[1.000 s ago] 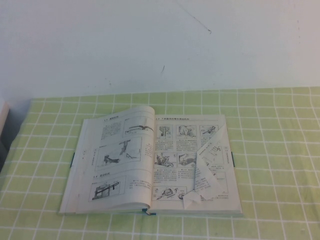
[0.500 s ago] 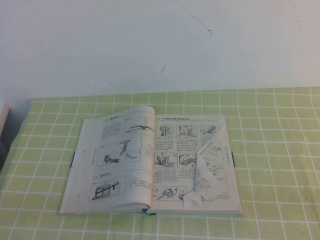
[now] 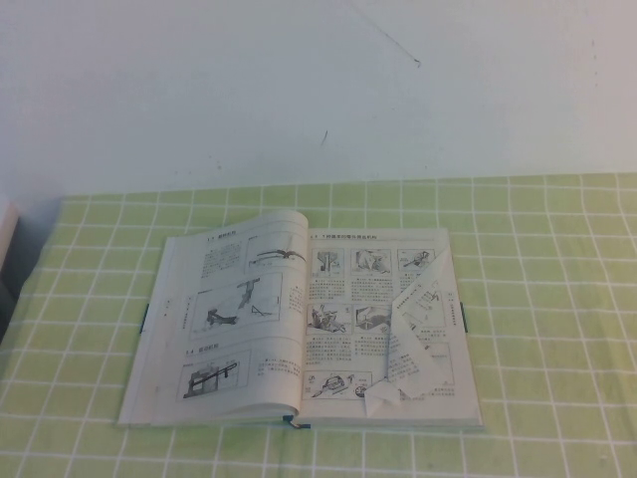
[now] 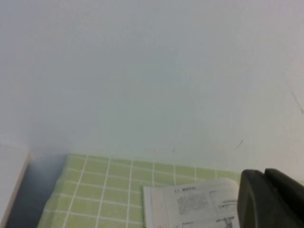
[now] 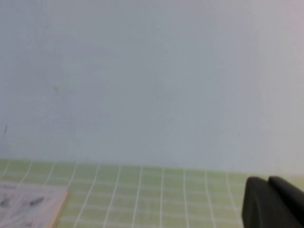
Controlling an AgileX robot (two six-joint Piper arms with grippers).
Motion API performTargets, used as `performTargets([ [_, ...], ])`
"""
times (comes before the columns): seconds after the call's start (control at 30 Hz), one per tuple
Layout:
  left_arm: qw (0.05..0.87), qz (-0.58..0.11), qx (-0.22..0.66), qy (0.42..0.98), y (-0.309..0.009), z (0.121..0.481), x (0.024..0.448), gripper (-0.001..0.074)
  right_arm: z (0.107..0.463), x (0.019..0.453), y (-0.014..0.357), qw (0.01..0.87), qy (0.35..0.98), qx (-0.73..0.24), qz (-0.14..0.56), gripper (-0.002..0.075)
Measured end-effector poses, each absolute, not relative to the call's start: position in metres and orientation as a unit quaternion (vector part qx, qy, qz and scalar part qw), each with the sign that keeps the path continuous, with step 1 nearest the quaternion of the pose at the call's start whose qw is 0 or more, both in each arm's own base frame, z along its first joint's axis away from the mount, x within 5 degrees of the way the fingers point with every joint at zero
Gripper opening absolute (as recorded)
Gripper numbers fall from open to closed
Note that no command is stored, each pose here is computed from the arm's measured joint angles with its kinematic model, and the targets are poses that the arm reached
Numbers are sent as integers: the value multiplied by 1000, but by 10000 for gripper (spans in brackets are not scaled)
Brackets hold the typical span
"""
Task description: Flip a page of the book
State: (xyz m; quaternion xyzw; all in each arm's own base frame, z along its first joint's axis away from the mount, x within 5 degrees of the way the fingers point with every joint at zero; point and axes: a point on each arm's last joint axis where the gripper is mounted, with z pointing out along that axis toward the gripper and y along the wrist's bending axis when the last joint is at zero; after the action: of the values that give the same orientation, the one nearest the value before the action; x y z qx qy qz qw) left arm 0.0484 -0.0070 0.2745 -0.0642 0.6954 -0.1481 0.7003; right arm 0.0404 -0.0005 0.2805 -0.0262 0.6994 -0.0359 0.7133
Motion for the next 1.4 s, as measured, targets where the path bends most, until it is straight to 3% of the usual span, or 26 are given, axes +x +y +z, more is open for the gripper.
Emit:
performTargets([
  [0.2, 634, -98, -3, 767, -11, 303, 67, -4, 297, 60, 6, 592, 805, -25, 21, -3],
  [0.37, 565, -139, -1, 813, -22, 313, 96, -4, 305, 88, 19, 508, 853, -97, 64, -3],
  [0.63, 449, -230, -9, 863, -43, 300, 160, -4, 291, 141, 44, 465, 841, -216, 172, -3],
  [0.9, 391, -290, 8, 873, -64, 277, 231, -4, 262, 194, 54, 407, 846, -245, 242, -3],
  [1.13, 345, -292, 68, 889, -113, 252, 290, -4, 249, 244, 62, 349, 852, -276, 276, -3],
  [1.4, 324, -266, 92, 903, -160, 213, 322, -4, 225, 296, 96, 307, 851, -302, 299, 1],
])
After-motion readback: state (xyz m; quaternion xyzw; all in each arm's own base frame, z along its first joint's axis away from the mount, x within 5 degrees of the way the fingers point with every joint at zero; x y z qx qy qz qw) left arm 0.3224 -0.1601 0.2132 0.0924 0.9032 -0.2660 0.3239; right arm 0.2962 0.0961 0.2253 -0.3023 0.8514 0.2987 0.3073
